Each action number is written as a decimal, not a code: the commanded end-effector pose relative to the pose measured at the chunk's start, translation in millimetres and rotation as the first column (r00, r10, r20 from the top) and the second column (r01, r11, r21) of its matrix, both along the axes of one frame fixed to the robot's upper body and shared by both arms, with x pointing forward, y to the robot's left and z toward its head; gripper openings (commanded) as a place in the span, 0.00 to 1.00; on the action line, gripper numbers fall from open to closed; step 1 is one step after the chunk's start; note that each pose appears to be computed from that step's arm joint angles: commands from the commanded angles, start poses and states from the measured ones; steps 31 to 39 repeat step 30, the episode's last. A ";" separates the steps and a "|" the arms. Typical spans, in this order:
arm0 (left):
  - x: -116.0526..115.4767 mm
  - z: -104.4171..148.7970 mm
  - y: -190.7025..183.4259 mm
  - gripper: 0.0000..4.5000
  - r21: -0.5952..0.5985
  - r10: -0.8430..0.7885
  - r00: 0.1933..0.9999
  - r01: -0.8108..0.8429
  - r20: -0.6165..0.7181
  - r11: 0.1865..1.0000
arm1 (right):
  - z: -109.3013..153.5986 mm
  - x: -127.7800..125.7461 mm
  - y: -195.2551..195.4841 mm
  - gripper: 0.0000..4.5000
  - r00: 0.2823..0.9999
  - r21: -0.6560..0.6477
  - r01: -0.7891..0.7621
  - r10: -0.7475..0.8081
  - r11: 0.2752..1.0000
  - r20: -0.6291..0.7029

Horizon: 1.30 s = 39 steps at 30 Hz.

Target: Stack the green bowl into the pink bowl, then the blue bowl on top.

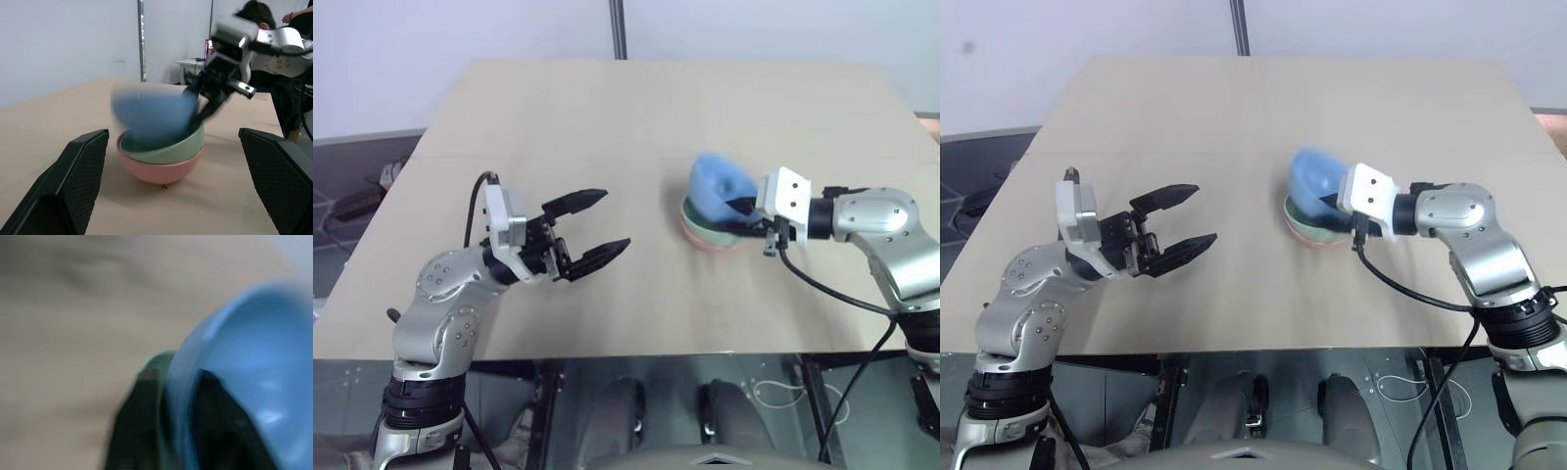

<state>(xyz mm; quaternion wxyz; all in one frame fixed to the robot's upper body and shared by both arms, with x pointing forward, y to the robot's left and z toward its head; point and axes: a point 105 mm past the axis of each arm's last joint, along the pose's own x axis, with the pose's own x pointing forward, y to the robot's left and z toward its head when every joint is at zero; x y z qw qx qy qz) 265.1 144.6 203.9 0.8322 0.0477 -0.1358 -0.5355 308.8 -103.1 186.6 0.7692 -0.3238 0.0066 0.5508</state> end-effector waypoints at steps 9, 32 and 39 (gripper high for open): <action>10.1 0.1 -1.4 1.00 0.020 0.109 0.993 -0.110 0.036 0.994 | 51.0 -10.9 -15.7 0.95 0.979 0.259 0.136 -0.169 0.956 0.110; -0.2 -36.2 65.4 1.00 0.202 0.386 0.918 -0.362 -0.094 0.910 | -8.6 -79.5 -169.9 0.95 0.804 0.251 0.591 -0.586 0.767 -0.101; -0.2 -36.2 65.4 1.00 0.202 0.386 0.918 -0.362 -0.094 0.910 | -8.6 -79.5 -169.9 0.95 0.804 0.251 0.591 -0.586 0.767 -0.101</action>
